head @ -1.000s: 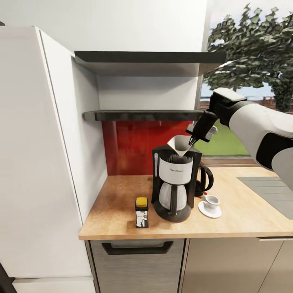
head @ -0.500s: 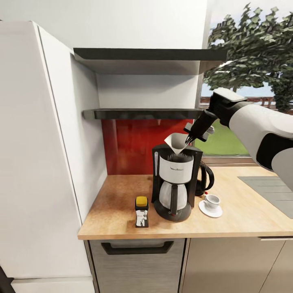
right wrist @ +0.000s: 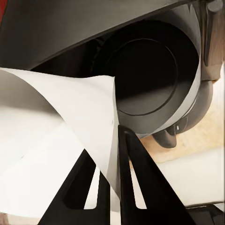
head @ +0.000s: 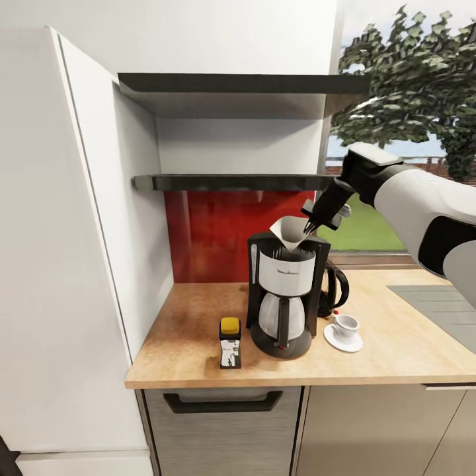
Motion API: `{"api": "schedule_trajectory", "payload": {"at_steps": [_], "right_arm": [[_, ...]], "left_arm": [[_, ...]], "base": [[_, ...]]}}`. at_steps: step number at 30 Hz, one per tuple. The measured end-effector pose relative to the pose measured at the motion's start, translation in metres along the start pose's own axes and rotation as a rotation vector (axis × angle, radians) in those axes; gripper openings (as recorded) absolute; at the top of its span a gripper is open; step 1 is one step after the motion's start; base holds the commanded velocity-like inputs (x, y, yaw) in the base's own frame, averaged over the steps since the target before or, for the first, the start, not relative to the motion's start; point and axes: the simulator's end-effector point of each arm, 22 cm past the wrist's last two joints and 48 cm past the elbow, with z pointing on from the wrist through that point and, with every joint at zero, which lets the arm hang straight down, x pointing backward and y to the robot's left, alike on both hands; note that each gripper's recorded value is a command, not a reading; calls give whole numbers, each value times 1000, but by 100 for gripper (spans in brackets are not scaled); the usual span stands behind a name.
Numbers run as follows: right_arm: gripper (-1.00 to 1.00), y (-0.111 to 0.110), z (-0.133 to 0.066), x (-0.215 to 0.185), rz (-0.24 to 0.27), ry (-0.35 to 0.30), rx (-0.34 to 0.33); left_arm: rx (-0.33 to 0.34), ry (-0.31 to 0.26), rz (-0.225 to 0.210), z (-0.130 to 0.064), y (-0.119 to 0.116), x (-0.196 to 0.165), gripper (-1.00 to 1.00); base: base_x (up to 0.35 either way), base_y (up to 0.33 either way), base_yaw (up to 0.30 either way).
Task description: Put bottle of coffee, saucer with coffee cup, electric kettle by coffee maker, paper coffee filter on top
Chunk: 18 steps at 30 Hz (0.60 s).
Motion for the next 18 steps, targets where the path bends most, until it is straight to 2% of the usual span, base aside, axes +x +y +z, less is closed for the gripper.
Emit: {"api": "schedule_trajectory", "payload": {"at_steps": [10, 18], "right_arm": [[-100, 2, 1, 1, -8, -2, 7], [-100, 4, 1, 3, -14, -1, 7]], "left_arm": [[-1, -2, 0, 0, 1, -1, 100], [-1, -3, 0, 0, 1, -1, 100]], "base": [[-6, -2, 0], [-127, -53, 0]]}}
